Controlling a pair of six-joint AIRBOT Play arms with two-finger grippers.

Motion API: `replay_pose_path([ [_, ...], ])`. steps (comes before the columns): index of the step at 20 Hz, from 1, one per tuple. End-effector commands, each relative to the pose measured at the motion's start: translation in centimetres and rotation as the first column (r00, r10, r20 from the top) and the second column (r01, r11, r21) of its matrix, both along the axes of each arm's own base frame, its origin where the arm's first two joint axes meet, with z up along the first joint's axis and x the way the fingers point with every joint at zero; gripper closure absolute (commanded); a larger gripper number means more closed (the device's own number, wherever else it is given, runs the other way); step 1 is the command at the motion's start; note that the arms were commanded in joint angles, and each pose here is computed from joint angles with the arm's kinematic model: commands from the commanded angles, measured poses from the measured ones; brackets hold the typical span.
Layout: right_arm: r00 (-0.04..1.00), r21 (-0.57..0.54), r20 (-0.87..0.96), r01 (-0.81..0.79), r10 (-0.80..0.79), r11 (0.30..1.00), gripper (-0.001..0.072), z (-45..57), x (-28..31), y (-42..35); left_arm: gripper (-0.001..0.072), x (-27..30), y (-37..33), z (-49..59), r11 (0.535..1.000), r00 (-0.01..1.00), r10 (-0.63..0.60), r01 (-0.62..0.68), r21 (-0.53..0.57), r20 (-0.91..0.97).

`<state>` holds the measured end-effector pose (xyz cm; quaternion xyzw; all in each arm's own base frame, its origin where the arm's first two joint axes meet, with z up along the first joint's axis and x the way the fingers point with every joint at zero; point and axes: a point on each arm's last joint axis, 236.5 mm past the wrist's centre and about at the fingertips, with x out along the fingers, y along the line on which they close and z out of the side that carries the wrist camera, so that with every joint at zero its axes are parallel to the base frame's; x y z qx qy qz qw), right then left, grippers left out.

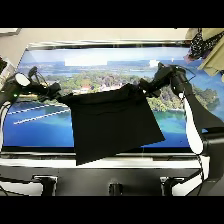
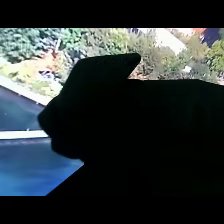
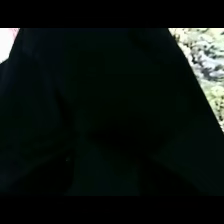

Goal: Fold the clothes and pants, and hang the long-sleeved shirts on hangers.

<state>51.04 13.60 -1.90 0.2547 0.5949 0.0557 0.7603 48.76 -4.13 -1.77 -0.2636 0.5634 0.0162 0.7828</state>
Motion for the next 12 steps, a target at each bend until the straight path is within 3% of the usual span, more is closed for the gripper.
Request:
replay_pose_path([
  [1,0.971,-0.011,-0.032,-0.235,0.235,0.972,0.0271,0.8,-3.2,-1.1,0.0691,-0.3,-0.9,-2.0,1.000,0.999,-0.023,0.023,0.001,-0.048],
  [3,0.947,-0.079,-0.029,-0.320,0.319,0.944,0.0286,4.2,-5.7,-5.0,0.0691,-1.0,-0.7,-1.6,0.999,0.997,-0.032,0.032,-0.003,-0.073],
  [6,0.976,-0.090,0.029,-0.211,0.214,0.973,0.0278,7.6,-8.1,-10.6,0.0691,-2.1,-0.5,-1.3,0.998,0.993,-0.063,0.063,-0.003,-0.102],
  [8,0.992,-0.052,-0.043,-0.120,0.117,0.991,0.0158,5.8,-12.1,-13.6,0.0691,-2.5,-0.3,-1.3,0.998,0.991,-0.064,0.064,-0.007,-0.121],
  [12,0.984,0.020,-0.177,-0.009,0.012,1.000,0.0160,-0.1,-19.3,-15.0,0.0691,-2.8,-0.4,-1.3,0.996,0.988,-0.086,0.087,-0.004,-0.126],
])
